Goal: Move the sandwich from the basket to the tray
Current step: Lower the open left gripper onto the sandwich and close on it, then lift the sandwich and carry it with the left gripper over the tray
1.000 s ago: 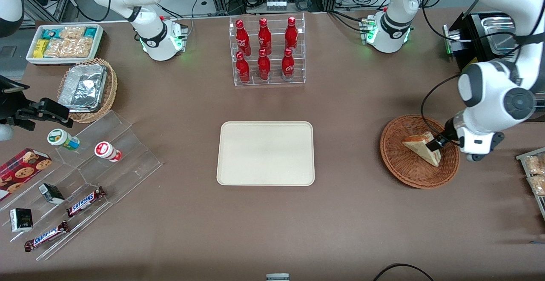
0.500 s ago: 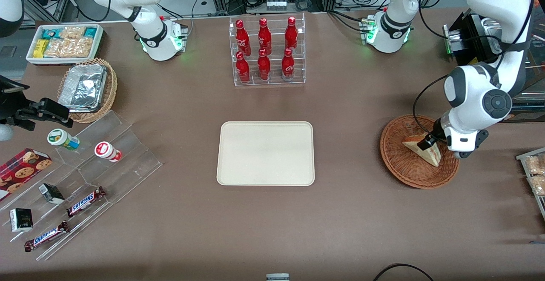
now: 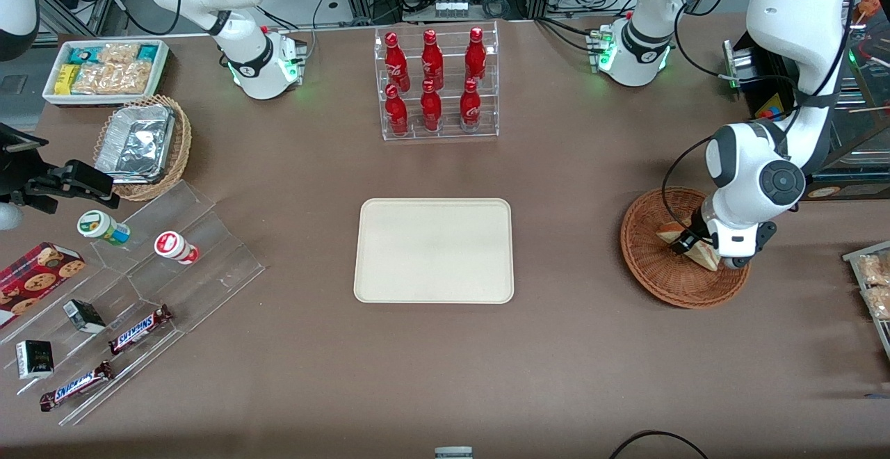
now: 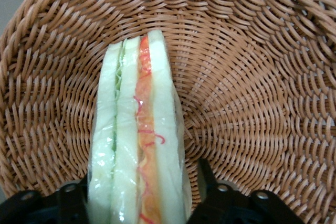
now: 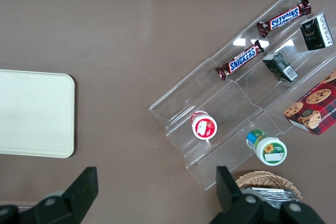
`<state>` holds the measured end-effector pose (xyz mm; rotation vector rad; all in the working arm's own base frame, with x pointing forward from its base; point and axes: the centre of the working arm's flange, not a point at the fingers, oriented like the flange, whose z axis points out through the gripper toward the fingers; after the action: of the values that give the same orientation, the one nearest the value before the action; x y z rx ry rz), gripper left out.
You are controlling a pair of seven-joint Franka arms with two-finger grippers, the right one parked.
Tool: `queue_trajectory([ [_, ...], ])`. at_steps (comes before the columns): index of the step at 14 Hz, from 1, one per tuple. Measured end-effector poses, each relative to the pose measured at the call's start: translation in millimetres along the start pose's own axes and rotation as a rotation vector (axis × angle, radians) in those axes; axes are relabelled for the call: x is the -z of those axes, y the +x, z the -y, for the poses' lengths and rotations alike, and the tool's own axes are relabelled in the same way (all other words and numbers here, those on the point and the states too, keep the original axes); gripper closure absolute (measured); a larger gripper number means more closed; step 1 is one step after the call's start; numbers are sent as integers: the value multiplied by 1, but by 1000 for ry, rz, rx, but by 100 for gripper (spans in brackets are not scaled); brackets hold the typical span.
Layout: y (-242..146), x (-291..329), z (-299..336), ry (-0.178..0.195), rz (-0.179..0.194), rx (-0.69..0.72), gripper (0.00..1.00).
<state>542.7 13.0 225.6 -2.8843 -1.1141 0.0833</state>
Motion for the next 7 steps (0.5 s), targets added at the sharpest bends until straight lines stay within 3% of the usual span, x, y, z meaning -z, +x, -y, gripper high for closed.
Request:
queue_trajectory([
  [3,0,11,-2,5,7,-2,58],
  [7,-13,69,-39,23,24,-68,65],
])
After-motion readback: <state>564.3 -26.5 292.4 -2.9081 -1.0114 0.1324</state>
